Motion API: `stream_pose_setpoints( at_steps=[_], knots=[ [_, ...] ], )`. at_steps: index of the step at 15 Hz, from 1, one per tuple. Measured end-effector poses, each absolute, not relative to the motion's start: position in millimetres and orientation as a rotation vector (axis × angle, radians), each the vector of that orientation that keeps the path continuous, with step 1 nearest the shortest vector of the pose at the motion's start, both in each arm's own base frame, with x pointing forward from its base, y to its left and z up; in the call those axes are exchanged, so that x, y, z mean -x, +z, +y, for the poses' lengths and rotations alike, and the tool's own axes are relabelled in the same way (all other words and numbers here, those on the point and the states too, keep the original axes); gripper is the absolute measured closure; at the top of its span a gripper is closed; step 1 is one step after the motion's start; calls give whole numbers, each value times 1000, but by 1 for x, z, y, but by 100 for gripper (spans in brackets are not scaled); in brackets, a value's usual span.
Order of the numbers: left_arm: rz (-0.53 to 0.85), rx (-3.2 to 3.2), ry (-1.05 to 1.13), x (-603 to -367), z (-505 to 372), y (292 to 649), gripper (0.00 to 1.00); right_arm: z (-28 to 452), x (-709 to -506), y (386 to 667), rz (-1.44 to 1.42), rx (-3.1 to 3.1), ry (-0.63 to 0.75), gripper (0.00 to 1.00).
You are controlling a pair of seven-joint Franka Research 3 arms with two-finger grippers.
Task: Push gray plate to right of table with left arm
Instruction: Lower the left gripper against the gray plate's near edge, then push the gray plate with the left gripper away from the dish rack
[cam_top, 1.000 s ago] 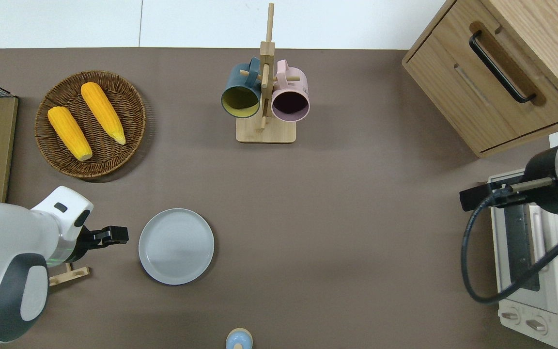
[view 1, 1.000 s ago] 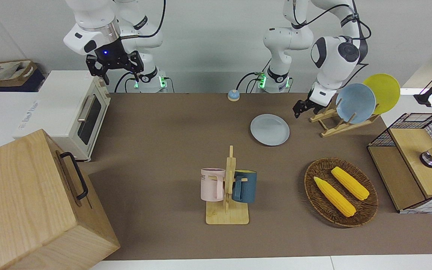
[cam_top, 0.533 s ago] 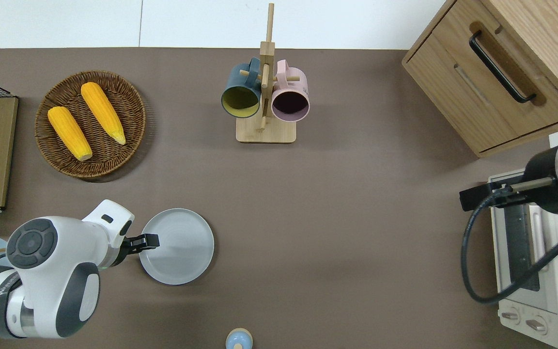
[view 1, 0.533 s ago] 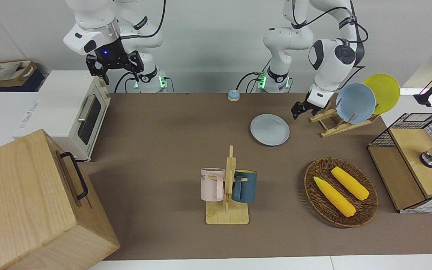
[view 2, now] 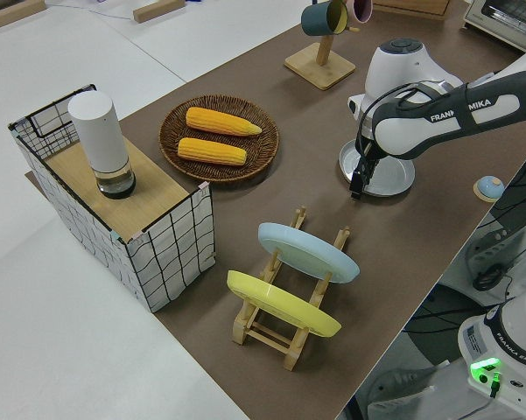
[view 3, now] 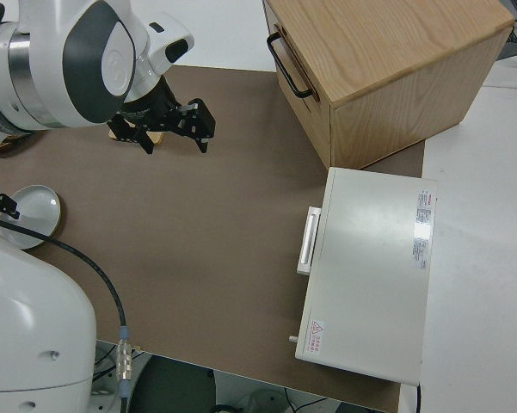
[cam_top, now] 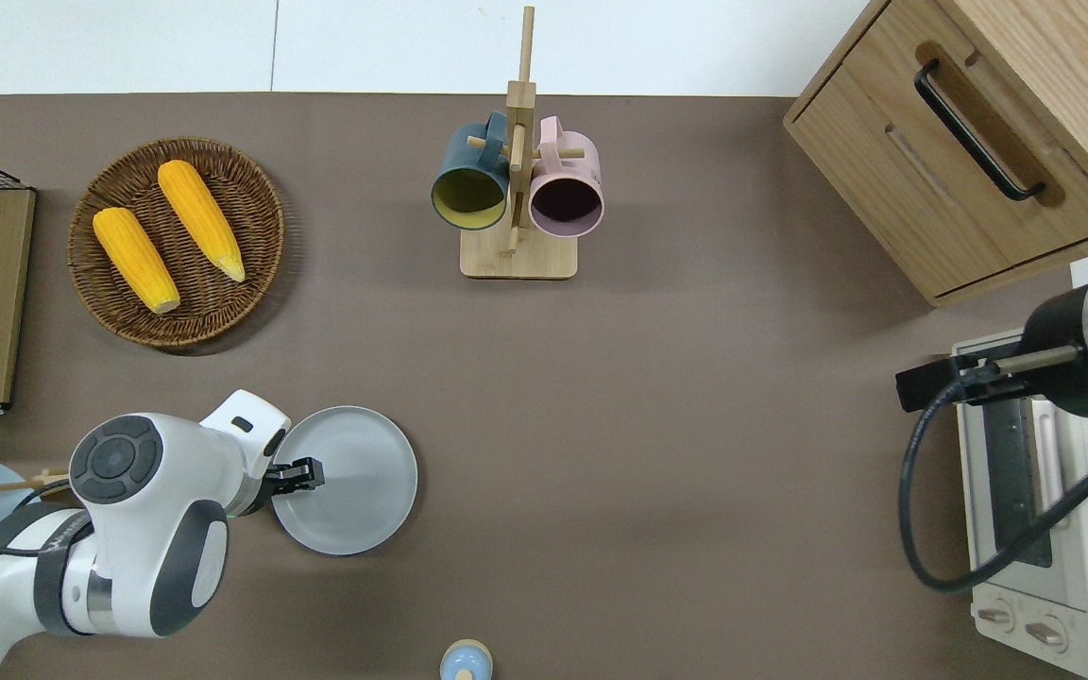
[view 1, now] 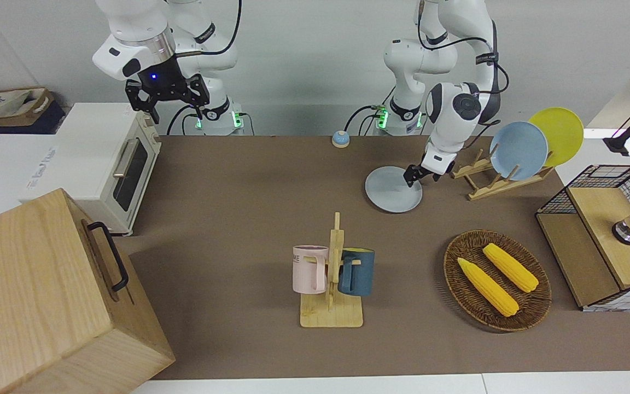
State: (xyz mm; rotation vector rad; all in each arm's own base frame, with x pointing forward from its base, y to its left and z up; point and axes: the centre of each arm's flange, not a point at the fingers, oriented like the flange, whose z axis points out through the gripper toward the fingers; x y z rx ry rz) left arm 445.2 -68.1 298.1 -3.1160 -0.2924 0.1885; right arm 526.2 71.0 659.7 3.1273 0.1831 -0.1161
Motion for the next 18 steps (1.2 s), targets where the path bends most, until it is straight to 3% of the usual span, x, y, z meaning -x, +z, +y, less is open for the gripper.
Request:
stream_pose_setpoints(
  at_steps=[2,4,18],
  knots=[
    [-292,3116,189,-445,-68,298,61,71,-526,660,183,-3127,-116,1],
    [-291,3117,187,-445,-68,300,91,71,-526,660,183,-3127,-116,1],
    [-340,3108,173,-446,-83,302,96,71,-526,660,183,-3127,-116,1]
  ],
)
